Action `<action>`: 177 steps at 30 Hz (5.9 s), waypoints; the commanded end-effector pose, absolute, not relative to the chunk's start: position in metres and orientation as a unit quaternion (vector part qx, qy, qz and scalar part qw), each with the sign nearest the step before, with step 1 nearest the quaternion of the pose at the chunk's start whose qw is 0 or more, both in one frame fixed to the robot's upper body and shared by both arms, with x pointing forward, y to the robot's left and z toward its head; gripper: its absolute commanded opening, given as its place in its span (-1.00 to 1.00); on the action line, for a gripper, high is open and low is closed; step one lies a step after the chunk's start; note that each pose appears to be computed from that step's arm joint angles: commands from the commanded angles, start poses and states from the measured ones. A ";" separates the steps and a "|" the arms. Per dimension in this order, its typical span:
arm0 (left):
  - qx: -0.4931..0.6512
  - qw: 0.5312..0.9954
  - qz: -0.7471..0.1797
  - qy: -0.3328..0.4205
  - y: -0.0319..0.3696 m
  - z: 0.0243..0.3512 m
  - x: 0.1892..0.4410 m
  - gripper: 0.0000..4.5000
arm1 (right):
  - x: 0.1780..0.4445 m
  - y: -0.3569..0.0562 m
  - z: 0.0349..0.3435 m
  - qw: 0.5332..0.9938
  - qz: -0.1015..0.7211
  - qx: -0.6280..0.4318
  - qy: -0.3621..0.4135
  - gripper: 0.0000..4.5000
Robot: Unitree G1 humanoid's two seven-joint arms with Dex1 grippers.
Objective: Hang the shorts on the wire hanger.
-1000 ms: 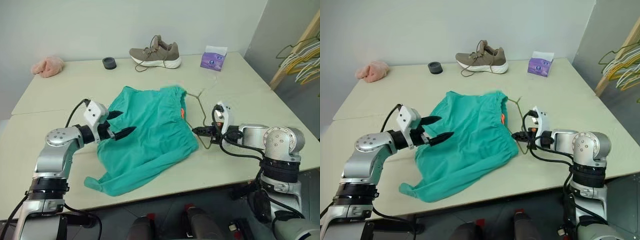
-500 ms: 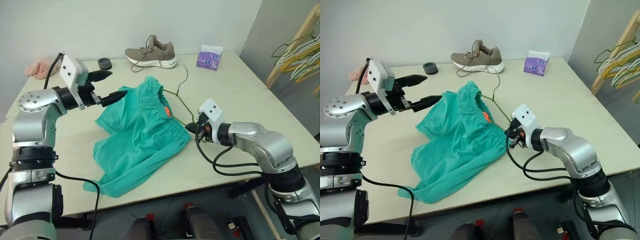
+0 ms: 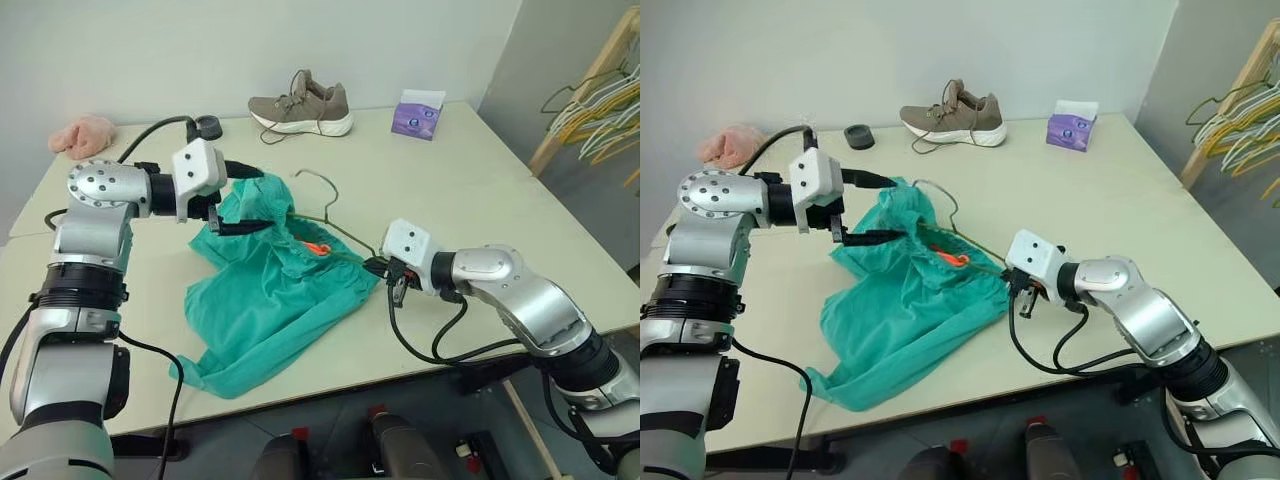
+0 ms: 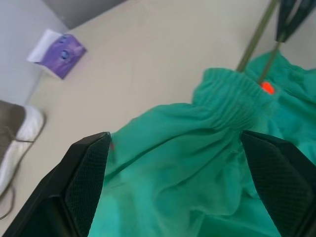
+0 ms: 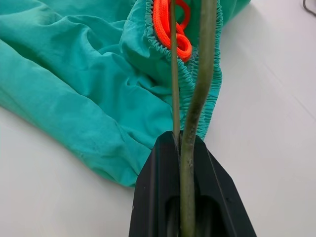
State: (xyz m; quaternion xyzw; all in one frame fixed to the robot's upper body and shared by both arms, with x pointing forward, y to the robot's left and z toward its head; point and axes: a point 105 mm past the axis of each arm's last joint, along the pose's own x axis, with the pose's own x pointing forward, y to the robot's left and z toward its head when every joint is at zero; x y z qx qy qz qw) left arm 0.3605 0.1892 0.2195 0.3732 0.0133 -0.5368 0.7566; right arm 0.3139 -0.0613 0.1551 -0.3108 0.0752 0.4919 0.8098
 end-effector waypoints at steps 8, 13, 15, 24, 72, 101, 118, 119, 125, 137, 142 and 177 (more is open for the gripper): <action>0.412 0.730 -0.543 0.045 0.192 0.206 0.361 0.98 | 0.309 -0.051 0.192 0.766 0.511 -0.389 -0.030 -1.00; 0.389 0.732 -0.558 0.038 0.181 0.203 0.359 0.45 | 0.305 -0.046 0.196 0.753 0.519 -0.402 -0.051 -1.00; 0.378 0.733 -0.565 0.035 0.177 0.201 0.357 0.17 | 0.303 -0.046 0.196 0.748 0.520 -0.408 -0.055 -1.00; 0.360 0.724 -0.587 0.037 0.166 0.198 0.345 -0.91 | 0.303 -0.041 0.194 0.737 0.524 -0.421 -0.072 -1.00; 0.251 0.831 -0.496 0.037 0.186 0.201 0.347 -1.00 | 0.311 -0.016 0.108 0.866 0.359 0.214 0.276 0.92; 0.168 0.797 -0.546 0.194 0.224 0.192 0.280 -1.00 | 0.369 -0.156 0.153 0.954 0.231 -0.190 0.028 -0.98; 0.261 0.799 -0.495 0.221 0.248 0.174 0.297 -1.00 | 0.349 -0.145 0.167 0.934 0.279 -0.224 0.003 -0.98; 0.269 0.794 -0.496 0.228 0.250 0.171 0.295 -1.00 | 0.348 -0.144 0.168 0.932 0.284 -0.223 0.002 -0.98; 0.314 0.783 -0.476 0.248 0.262 0.161 0.296 -1.00 | 0.338 -0.141 0.182 0.914 0.314 -0.256 -0.011 -0.98; 0.348 0.796 -0.464 0.174 0.231 0.160 0.321 -1.00 | 0.315 -0.078 0.203 0.845 0.436 -0.307 -0.022 -0.98; 0.303 0.797 -0.501 0.145 0.203 0.161 0.315 -1.00 | 0.308 -0.066 0.198 0.828 0.463 -0.317 -0.024 -0.89; 0.277 0.743 -0.594 0.131 0.165 0.161 0.293 -1.00 | 0.305 -0.063 0.158 0.692 0.589 -0.404 0.101 -0.24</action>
